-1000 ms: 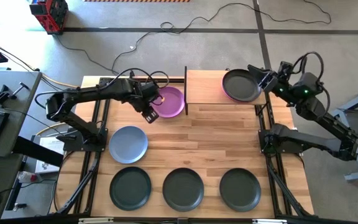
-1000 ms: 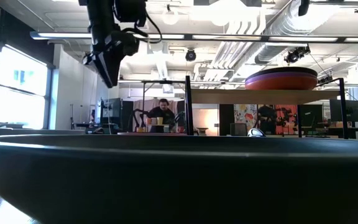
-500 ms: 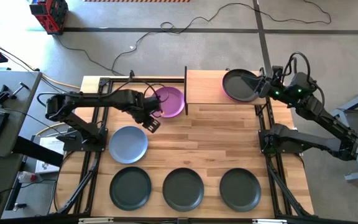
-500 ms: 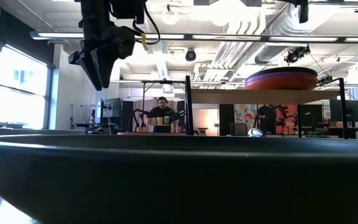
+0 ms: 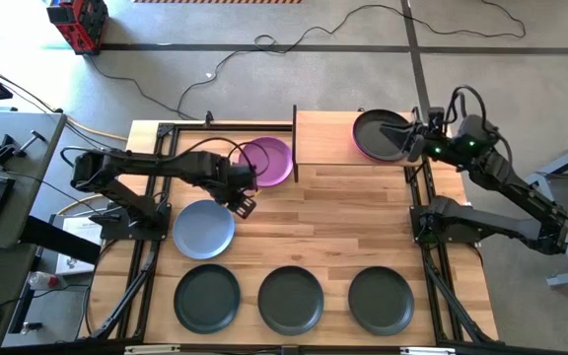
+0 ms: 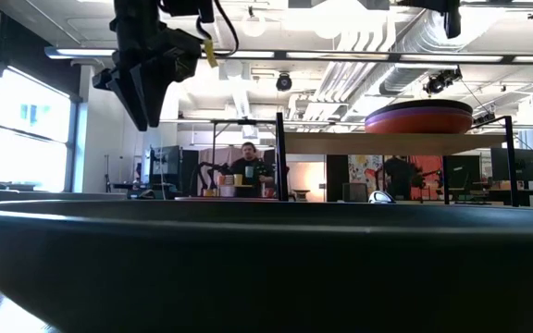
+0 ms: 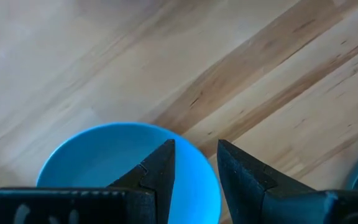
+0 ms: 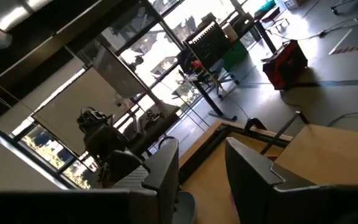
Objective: Place and stack plates onto a shelf
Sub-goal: Stack the blue plate on top of the black plate on the shelf
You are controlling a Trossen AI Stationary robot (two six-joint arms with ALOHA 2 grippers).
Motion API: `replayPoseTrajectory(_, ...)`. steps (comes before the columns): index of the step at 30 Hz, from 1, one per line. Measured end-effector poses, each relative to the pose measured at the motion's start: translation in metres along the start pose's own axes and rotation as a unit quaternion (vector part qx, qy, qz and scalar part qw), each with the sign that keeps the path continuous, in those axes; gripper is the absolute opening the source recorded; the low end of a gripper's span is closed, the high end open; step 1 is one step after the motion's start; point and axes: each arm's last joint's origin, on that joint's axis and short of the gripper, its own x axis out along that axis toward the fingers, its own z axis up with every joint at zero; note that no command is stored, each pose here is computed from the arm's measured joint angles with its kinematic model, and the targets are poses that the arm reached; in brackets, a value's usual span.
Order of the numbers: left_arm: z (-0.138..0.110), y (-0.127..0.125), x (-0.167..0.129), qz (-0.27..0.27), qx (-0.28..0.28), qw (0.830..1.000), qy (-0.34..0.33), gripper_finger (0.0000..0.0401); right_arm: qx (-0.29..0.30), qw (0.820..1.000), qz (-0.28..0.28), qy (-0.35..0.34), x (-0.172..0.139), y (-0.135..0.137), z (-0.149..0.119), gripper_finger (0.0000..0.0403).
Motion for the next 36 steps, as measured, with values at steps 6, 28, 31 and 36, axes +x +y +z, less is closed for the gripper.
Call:
replayPoseTrajectory(6,-0.007,-0.006,-0.001,-0.006,0.003,1.000,0.005,0.0108,0.038,0.999,-0.020,0.022,0.000,-0.004,-0.005,0.0115)
replayPoseTrajectory(28,-0.043,-0.035,0.002,0.002,-0.119,0.993,0.003,0.0108,0.083,0.990,-0.049,0.100,-0.002,-0.011,-0.018,0.0115)
replayPoseTrajectory(31,-0.046,-0.040,0.008,0.011,-0.140,0.990,0.007,0.0108,0.078,0.989,-0.048,0.112,-0.003,-0.012,-0.019,0.0115)
replayPoseTrajectory(36,-0.052,-0.051,0.022,0.023,-0.141,0.990,0.015,0.0108,0.077,0.989,-0.051,0.117,-0.003,-0.012,-0.020,0.0115)
